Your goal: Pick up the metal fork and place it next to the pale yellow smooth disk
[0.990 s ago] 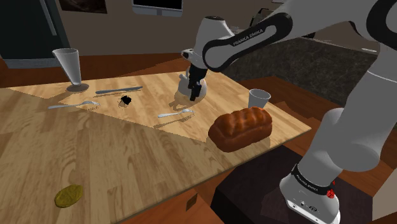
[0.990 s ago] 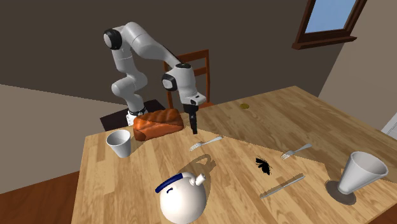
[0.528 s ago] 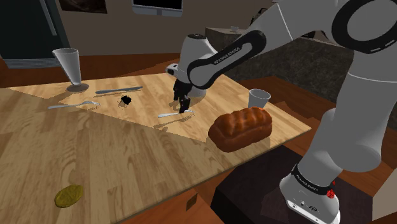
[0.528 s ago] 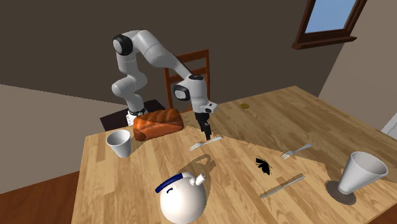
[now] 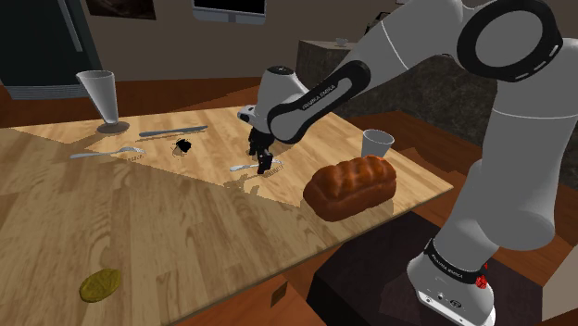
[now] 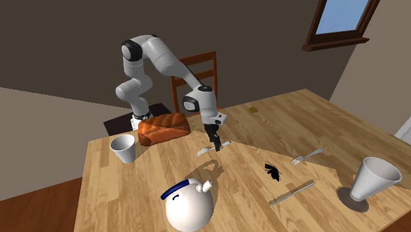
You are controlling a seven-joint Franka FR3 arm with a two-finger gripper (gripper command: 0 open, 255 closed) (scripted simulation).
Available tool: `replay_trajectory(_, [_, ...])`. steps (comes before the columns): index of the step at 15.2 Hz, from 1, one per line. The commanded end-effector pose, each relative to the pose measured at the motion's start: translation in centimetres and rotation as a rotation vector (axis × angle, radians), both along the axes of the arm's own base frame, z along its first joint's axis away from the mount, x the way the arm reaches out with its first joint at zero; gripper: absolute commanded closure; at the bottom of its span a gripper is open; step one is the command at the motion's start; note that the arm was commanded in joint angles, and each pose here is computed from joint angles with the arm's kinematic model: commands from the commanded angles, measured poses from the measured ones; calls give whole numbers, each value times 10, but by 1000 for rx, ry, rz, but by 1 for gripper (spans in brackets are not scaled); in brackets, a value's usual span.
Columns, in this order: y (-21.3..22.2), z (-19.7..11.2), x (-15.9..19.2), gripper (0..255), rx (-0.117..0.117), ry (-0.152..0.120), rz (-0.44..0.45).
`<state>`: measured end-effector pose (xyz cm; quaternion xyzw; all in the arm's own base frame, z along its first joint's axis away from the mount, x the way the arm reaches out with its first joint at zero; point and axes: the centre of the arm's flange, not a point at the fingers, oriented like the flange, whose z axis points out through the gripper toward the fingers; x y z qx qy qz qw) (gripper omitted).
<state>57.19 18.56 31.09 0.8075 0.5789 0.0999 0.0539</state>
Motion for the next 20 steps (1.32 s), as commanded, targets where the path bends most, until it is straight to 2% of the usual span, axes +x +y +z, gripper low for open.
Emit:
replay_trajectory(1, [0,-3,1,0,0,0,0])
replay_trajectory(7, [0,-3,1,0,0,0,0])
replay_trajectory(8, [0,-3,1,255,0,0,0])
replay_trajectory(17, [0,-3,1,255,0,0,0])
replay_trajectory(20, [0,13,1,255,0,0,0])
